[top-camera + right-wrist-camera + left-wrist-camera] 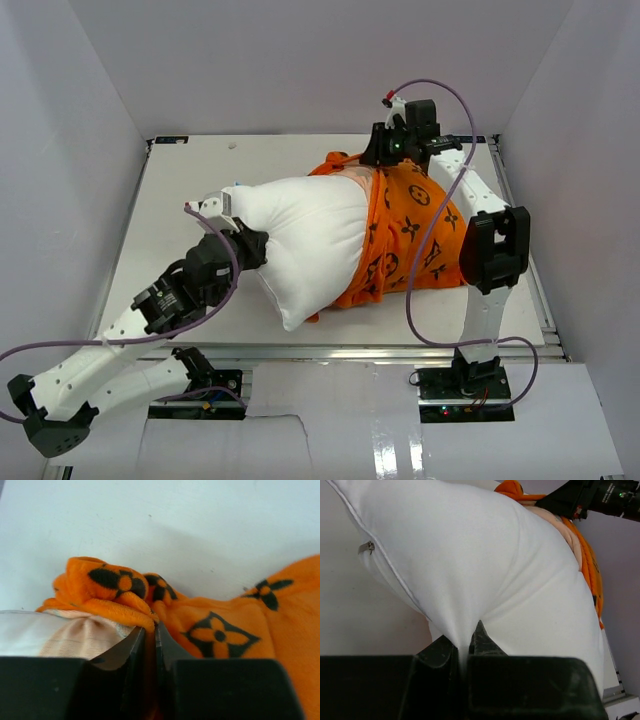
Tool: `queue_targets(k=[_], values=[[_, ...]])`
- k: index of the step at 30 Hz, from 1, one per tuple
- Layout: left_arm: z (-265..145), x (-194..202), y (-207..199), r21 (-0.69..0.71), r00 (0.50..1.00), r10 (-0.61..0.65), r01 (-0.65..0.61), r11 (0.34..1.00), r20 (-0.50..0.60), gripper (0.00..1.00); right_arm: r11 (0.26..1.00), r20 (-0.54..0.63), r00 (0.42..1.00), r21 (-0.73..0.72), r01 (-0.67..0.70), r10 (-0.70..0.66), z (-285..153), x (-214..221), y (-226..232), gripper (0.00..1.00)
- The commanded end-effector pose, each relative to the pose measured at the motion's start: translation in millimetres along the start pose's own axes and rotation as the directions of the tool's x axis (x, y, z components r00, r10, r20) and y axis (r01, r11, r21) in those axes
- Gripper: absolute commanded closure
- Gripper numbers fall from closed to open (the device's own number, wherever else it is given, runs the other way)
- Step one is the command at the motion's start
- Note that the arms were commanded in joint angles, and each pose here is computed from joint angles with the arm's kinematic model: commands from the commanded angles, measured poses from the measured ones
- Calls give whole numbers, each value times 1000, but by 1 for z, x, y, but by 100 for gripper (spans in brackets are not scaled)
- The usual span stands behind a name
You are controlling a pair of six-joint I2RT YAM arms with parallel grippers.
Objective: Remove the pillowcase from the pillow
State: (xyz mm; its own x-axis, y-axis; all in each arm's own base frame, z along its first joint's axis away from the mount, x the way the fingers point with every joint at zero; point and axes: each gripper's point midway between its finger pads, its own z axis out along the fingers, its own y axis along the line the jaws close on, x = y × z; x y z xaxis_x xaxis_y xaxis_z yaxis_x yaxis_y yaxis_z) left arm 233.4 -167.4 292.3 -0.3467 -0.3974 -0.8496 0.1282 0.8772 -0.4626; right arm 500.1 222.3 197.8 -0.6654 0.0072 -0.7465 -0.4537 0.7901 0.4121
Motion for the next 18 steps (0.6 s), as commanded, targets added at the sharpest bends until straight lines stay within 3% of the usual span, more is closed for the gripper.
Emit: queue_targets(k=[1, 5, 8, 15, 16, 18], values=[[2, -42, 3, -61, 983, -76, 87, 994, 167, 100, 981, 126, 974, -24, 192, -188, -4, -53, 31, 59], [20, -38, 9, -115, 975, -75, 101, 988, 208, 100, 962, 116, 965, -110, 250, -237, -17, -38, 85, 25], [46, -30, 23, -182, 980, -68, 102, 978, 187, 100, 958, 194, 949, -99, 270, -247, -51, -48, 105, 21], [88, -24, 17, -46, 981, -184, 187, 981, 61, 100, 950, 279, 920, -67, 304, -275, -121, -14, 130, 17], [95, -23, 22, -63, 977, -209, 212, 975, 51, 100, 947, 326, 905, -74, 313, -273, -142, -15, 141, 16], [98, -22, 23, -65, 973, -228, 230, 971, 42, 100, 942, 308, 911, -103, 320, -275, -146, 7, 156, 16]])
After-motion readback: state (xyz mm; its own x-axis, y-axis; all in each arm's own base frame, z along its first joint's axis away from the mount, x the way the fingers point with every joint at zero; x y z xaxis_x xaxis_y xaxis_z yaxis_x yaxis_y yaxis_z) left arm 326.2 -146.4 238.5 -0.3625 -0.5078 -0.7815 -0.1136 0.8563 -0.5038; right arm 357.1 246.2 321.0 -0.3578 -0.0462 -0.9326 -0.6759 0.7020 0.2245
